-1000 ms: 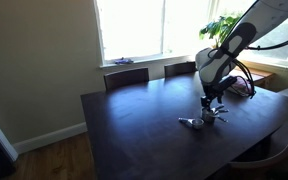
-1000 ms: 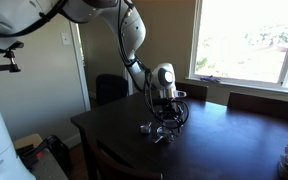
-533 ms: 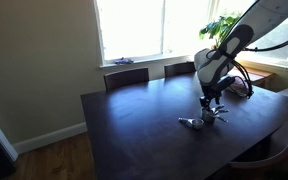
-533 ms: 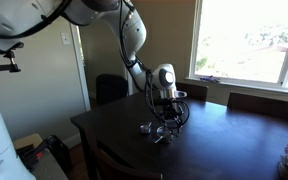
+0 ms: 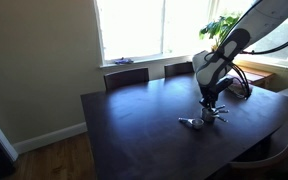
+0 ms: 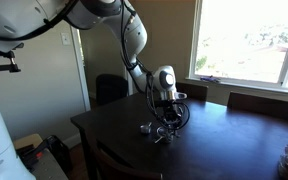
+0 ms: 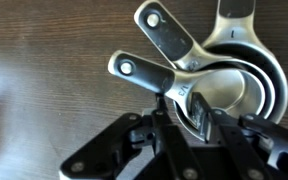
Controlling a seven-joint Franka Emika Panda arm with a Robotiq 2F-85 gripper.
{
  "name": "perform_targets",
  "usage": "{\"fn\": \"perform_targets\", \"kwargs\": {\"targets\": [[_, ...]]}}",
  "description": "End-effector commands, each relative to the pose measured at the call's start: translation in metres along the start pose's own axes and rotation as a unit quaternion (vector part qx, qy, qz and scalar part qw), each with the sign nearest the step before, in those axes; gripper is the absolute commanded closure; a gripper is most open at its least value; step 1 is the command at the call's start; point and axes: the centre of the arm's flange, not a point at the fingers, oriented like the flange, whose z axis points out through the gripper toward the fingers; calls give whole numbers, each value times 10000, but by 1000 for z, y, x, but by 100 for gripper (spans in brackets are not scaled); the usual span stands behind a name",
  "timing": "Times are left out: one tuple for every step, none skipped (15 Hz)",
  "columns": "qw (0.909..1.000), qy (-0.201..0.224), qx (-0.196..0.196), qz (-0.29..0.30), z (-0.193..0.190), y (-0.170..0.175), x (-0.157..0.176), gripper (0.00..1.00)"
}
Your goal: Unstack the silver measuring cups
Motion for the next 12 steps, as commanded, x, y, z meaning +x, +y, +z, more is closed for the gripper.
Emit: {"fn": "perform_targets", "kwargs": {"targets": [[10000, -57, 13, -27, -2, 0, 1, 95], [10000, -44, 10, -45, -3, -1, 0, 96], [10000, -26, 8, -65, -4, -1, -1, 98], [10000, 8, 4, -92, -7, -1, -2, 97], [9999, 50, 5, -129, -10, -1, -3, 95], [9998, 82, 5, -160, -13, -1, -5, 95], [9997, 123, 17, -201, -17, -1, -7, 95], [9996, 148, 20, -225, -20, -1, -8, 95], [9996, 164, 21, -250, -23, 0, -10, 95], [9994, 184, 31, -283, -25, 0, -12, 95], [9992, 222, 29, -345, -28, 0, -14, 95], [9987, 251, 37, -432, -30, -1, -15, 94]]}}
